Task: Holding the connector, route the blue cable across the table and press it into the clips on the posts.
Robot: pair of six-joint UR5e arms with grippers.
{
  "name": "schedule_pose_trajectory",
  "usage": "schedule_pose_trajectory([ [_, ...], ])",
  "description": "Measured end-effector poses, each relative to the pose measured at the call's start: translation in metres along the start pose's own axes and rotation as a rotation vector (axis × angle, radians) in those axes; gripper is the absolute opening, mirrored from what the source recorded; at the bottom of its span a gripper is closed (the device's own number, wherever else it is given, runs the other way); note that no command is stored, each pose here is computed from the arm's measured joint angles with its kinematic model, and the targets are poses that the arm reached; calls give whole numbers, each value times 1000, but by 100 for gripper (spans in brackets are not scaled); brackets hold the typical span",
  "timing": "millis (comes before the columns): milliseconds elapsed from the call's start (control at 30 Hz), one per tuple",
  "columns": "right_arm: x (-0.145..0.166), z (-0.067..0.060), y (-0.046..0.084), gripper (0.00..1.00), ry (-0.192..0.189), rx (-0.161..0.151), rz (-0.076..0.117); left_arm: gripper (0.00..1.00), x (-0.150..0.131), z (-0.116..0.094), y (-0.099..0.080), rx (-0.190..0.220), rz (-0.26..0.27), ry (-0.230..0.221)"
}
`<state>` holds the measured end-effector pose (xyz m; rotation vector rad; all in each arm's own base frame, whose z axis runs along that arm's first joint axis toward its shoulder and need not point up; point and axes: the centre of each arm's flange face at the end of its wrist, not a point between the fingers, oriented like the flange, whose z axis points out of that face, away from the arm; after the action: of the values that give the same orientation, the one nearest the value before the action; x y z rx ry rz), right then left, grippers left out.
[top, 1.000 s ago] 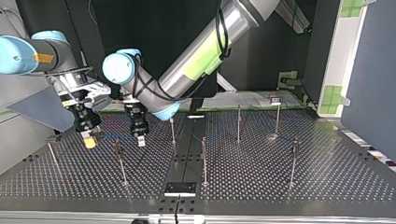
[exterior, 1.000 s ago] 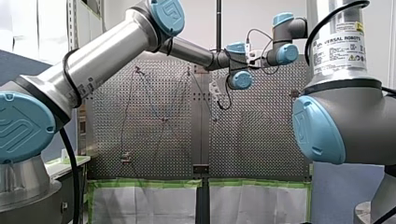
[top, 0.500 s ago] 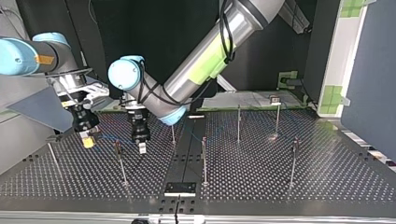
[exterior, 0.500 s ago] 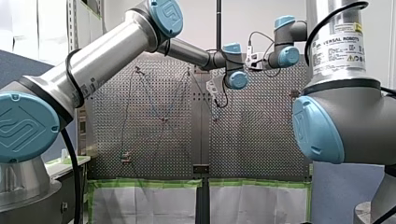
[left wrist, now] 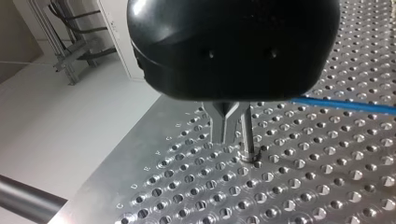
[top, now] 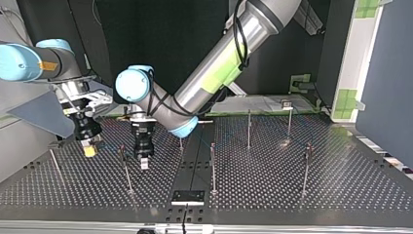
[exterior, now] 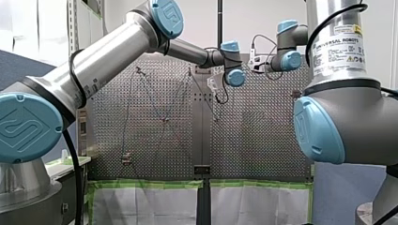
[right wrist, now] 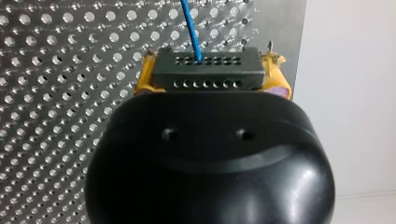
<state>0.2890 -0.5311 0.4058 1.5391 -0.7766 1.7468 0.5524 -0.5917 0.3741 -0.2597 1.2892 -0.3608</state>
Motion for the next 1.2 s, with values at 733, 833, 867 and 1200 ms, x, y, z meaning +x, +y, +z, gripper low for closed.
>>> schedule_pose_trajectory([
  [733,-2,-1,7,0,-4,-10,-2,100,11,-15,14,-64,29,93],
  [833,-2,-1,7,0,-5,-9,-1,100,13,-21,14,-75,43,111],
  [867,-3,-1,7,0,-5,-8,-1,100,14,-24,14,-76,48,120],
  [1200,-3,0,6,0,-7,-4,-1,100,6,-53,6,-66,56,178],
])
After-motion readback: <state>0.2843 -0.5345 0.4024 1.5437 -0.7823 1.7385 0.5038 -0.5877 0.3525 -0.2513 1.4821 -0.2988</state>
